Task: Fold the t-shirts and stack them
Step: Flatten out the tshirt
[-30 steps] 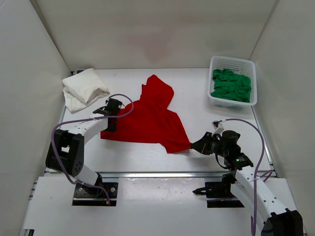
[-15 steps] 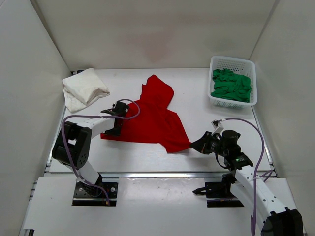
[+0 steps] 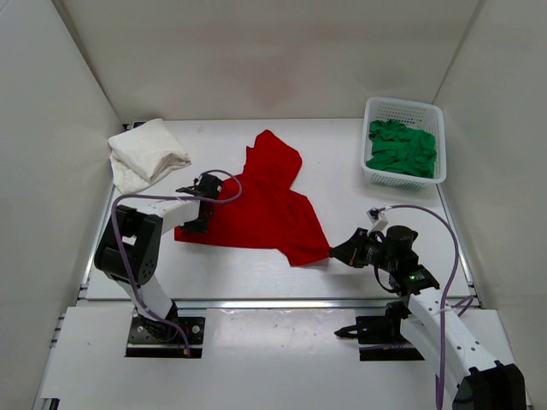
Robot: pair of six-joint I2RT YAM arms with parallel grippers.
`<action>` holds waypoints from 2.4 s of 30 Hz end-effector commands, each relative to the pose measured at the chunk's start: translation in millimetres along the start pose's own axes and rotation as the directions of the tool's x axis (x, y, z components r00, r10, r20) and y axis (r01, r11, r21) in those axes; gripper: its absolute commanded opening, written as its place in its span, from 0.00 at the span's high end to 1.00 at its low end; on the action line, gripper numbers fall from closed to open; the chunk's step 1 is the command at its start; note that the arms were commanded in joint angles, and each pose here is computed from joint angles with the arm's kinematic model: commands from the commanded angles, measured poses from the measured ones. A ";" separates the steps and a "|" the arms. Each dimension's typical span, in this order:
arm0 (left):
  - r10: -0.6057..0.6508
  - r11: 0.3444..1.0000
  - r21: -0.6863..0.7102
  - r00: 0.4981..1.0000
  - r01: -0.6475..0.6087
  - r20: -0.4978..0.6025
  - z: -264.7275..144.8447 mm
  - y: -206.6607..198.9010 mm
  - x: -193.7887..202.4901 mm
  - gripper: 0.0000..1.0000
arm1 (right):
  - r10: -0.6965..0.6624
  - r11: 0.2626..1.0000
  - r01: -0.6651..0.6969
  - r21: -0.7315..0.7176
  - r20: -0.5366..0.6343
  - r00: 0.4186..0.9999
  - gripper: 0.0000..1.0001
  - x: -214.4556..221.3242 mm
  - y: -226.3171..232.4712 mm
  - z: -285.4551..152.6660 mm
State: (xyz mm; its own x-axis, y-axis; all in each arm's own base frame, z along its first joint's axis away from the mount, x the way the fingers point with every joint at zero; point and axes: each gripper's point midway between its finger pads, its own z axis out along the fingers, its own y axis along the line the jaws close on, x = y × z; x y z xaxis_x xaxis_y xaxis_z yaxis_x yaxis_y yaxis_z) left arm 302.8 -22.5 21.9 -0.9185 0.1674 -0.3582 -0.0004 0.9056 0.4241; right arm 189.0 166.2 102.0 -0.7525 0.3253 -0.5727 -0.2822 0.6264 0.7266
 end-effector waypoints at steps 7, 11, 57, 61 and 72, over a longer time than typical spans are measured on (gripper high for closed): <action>-0.011 1.000 -0.026 0.999 0.012 0.045 0.3 3.7 -22.4 0.75 | -0.037 0.999 0.038 -0.033 0.040 0.999 1.00 -9.7 6.1 -2.5; -0.089 0.996 0.016 0.995 0.088 0.053 -3.8 10.3 -27.6 0.98 | -0.034 0.999 0.036 -0.031 0.041 0.999 1.00 -9.0 4.4 -2.6; -0.097 0.994 0.051 0.993 0.094 0.063 2.2 10.0 -7.9 0.57 | -0.055 0.998 0.057 -0.039 0.030 0.998 1.00 -9.8 9.8 -3.6; -0.099 0.994 0.041 0.994 0.098 0.043 7.3 8.4 -7.5 0.68 | -0.064 0.997 0.066 -0.046 0.036 0.997 1.00 -12.8 13.3 -4.8; -0.277 0.947 0.188 0.959 0.262 0.058 -5.9 25.0 -19.2 0.95 | -0.055 0.998 0.056 -0.026 0.021 0.998 1.00 -9.2 8.7 -5.4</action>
State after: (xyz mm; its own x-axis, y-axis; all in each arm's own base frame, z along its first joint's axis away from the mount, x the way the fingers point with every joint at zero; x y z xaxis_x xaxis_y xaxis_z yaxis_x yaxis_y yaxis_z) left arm 308.5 -2.2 18.8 -0.9016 -0.0080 -0.4325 -0.1321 0.9571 0.2578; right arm 184.4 163.5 100.3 -0.7555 0.3079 -0.5783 -0.2939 0.6296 0.7192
